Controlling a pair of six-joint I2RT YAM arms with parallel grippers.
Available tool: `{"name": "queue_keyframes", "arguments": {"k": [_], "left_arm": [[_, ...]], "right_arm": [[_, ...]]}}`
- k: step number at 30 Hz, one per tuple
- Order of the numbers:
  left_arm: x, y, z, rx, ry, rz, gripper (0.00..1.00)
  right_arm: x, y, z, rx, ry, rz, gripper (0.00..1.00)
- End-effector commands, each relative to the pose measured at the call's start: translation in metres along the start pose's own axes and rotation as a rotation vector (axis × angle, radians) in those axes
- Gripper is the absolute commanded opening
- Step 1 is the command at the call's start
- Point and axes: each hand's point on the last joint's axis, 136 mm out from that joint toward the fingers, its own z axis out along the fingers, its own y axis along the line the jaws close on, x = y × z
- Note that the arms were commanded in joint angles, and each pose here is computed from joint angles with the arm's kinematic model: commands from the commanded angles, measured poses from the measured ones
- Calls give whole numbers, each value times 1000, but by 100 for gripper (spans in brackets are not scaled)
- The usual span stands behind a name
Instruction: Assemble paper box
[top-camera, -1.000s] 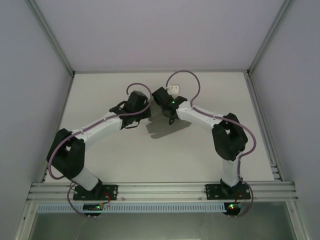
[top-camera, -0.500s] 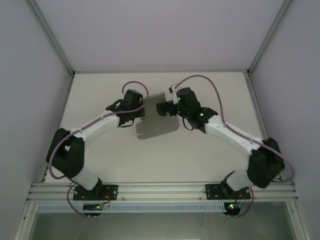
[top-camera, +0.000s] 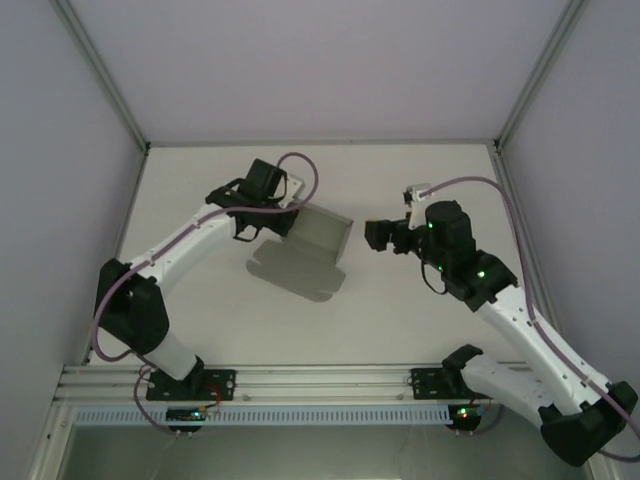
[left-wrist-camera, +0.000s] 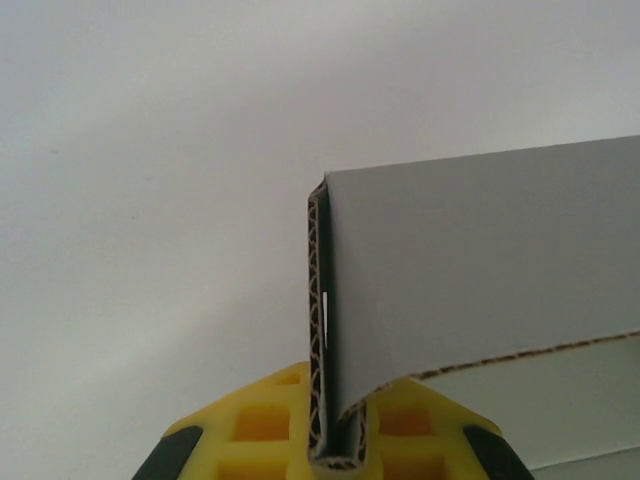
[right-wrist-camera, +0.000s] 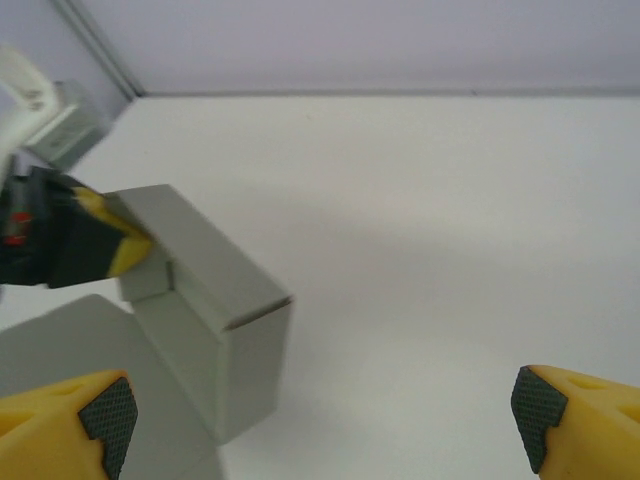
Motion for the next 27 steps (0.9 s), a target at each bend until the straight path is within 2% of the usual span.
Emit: {"name": "queue_keyframes", "arguments": {"k": [1, 6, 10, 14, 24, 27], "left_arm": [[48, -22, 5, 56, 217, 203, 0], [61, -24, 19, -23, 318, 295, 0], [70, -27, 45, -100, 427, 386, 0], [82, -40, 72, -122, 531, 496, 0], [95, -50, 132, -223, 617, 663, 0], [93, -54, 132, -202, 616, 658, 12]], "right_arm": [[41, -25, -5, 81, 155, 68, 99], [58, -43, -7, 131, 230, 131, 99], [67, -52, -5, 145, 262, 168, 99], [72, -61, -7, 172, 274, 193, 99], [74, -77, -13, 197, 263, 249, 99], [75, -78, -14, 198, 267, 260, 99]]}}
